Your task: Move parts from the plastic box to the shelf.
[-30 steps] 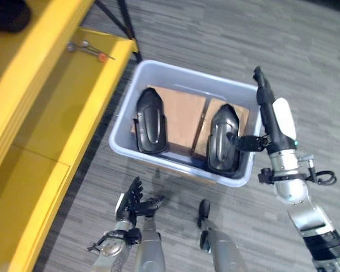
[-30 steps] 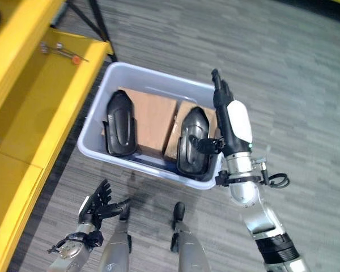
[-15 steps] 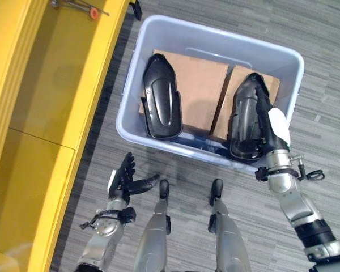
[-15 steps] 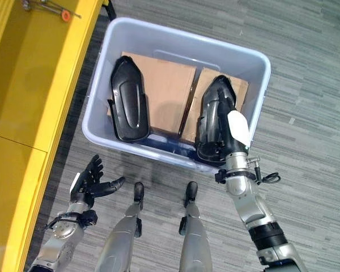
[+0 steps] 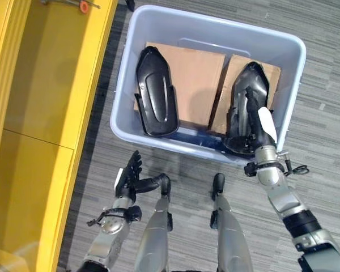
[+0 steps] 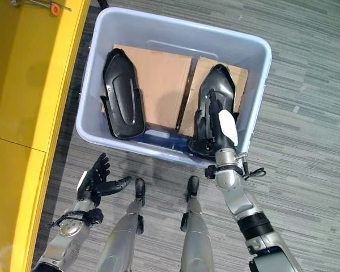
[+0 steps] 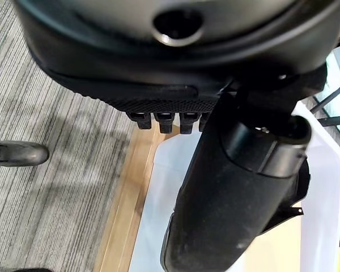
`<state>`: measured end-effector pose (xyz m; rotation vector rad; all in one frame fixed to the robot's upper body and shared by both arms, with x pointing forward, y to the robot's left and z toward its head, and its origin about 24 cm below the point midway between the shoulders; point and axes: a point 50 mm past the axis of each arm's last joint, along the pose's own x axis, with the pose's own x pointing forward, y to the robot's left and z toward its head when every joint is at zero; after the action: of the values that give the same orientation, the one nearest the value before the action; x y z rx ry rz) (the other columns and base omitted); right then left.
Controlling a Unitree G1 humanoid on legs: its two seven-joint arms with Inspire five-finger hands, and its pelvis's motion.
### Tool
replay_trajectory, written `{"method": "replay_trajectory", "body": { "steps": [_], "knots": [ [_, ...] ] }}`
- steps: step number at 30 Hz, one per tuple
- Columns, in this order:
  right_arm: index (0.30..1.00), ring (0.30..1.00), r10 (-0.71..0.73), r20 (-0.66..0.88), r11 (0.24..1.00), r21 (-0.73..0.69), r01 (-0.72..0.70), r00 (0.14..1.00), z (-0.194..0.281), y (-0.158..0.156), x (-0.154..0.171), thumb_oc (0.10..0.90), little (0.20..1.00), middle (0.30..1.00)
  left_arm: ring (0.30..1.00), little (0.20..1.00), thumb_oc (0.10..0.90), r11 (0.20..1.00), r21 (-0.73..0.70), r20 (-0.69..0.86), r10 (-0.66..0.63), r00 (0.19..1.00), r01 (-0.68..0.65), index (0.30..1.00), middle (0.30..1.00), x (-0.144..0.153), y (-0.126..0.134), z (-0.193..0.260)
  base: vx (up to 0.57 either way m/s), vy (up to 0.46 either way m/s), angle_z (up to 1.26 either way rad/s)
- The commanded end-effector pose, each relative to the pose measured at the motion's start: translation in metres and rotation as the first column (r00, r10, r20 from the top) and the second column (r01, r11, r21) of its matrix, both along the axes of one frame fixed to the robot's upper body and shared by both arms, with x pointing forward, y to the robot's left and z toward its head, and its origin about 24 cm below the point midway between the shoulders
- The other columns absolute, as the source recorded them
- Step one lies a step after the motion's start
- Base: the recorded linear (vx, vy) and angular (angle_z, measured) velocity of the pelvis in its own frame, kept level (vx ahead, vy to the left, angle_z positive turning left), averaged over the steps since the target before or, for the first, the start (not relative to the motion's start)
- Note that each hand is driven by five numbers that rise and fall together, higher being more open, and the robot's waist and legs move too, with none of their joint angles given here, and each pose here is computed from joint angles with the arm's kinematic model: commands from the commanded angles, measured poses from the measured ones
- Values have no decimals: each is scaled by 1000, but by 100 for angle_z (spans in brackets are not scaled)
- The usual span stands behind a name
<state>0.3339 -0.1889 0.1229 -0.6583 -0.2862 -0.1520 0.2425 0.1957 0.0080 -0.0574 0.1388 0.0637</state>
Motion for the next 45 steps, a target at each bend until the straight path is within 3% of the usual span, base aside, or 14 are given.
{"method": "replay_trajectory", "body": {
  "steps": [1,7,14,20,31,39,45],
  "knots": [
    [1000,1000,71,204,994,70,-87,976,49,9,5,900,1000,1000,1000,1000,900,999,-33,125,22,992,-18,1000,1000,-1,5,21,0,0,0],
    [1000,1000,82,177,988,117,-103,981,54,10,18,900,1000,1000,1000,1000,900,999,-44,123,8,992,-2,1000,1000,0,2,21,0,0,0],
    [1000,1000,-4,97,988,157,-11,995,61,-7,46,900,1000,1000,1000,1000,900,998,-57,131,-17,991,25,1000,1000,3,-2,22,1,-4,2],
    [1000,1000,-9,108,995,95,-2,994,96,-10,63,900,1000,1000,1000,1000,900,996,-68,145,-52,988,63,1000,1000,8,-10,26,0,0,0],
    [1000,1000,-29,176,999,24,25,984,132,-10,68,900,1000,1000,1000,1000,900,995,-68,149,-68,986,79,1000,1000,10,-11,28,4,1,1],
    [1000,1000,49,283,997,47,-64,958,145,4,54,900,1000,1000,1000,1000,900,996,-66,142,-44,989,54,1000,1000,10,-8,27,0,0,0],
    [1000,1000,41,281,994,82,-67,959,140,4,54,900,1000,1000,1000,1000,900,996,-71,145,-44,988,54,1000,1000,10,-8,28,0,0,0]
  ]
}}
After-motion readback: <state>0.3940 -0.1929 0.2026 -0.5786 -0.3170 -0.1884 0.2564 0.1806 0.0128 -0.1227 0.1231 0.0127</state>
